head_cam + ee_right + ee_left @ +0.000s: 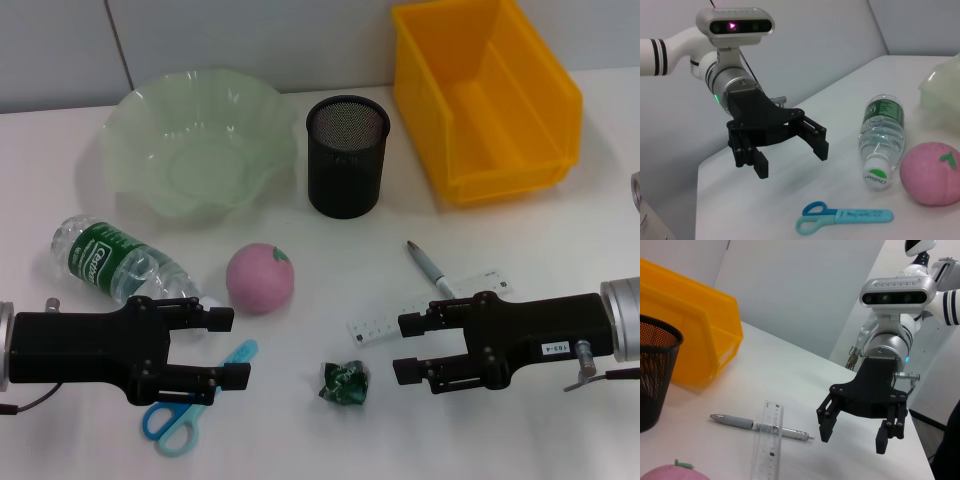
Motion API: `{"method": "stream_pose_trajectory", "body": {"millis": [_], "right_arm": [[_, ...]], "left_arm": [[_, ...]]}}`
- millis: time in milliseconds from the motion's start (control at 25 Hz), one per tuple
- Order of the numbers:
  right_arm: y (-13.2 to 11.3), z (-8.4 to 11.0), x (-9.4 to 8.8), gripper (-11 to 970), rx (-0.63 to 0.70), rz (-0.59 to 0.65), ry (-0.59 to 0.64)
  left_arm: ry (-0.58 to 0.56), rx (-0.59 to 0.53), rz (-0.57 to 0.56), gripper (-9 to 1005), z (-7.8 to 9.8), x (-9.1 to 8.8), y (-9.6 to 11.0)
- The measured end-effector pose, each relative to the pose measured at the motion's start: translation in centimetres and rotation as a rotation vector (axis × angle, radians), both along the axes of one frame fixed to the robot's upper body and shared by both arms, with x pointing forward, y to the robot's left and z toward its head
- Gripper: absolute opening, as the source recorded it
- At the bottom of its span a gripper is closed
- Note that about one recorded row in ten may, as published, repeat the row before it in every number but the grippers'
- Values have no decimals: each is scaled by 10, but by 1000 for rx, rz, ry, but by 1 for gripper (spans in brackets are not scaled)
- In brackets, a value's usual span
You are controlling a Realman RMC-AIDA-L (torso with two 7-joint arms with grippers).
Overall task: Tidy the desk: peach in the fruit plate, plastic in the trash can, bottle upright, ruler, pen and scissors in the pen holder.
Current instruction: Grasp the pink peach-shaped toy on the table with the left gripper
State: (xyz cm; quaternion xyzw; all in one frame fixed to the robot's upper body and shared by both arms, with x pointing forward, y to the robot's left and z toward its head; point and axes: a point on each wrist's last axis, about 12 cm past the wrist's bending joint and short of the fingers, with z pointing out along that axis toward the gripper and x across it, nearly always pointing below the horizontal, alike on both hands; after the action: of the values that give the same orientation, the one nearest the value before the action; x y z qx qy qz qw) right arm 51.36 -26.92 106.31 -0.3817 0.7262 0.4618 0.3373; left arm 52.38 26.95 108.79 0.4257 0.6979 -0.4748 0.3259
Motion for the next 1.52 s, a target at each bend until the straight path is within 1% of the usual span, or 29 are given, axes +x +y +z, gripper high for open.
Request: {"method": "stream_pose_trajectory", "body": {"millis": [320,680,720,800,880,920,1000,1120,1320,1360,1520], "right_arm": [[1,1,1,709,1,1,-3],[1,1,1,708,3,-1,-2],[0,0,0,708,3,-3,1],[0,-1,-1,708,2,-5,5],[-1,-1,-1,709,2,-6,8],[-1,-1,-2,709,2,-7,9],[-1,-2,-2,709,1,-10,10],[-2,-2,-3,709,0,-15,11],[-2,-3,-2,709,0,-18,14],[-2,-3,-2,709,0,-19,14],[-2,-2,-2,708,1,-22,14]], "left_arm": [[-1,17,-2,814,-1,1,1],[-8,12,1,813,1,2,0],[-60,-35,16,813,13,8,-1],[-110,-50,21,812,23,13,-3],[-169,-40,20,812,34,21,-8],[-210,-22,19,812,40,29,-14],[-247,5,13,812,46,39,-22],[-294,101,-22,811,52,55,-40],[-345,317,-75,804,54,76,-69],[-343,368,-91,802,54,79,-75],[-340,495,-115,793,49,85,-89]]}}
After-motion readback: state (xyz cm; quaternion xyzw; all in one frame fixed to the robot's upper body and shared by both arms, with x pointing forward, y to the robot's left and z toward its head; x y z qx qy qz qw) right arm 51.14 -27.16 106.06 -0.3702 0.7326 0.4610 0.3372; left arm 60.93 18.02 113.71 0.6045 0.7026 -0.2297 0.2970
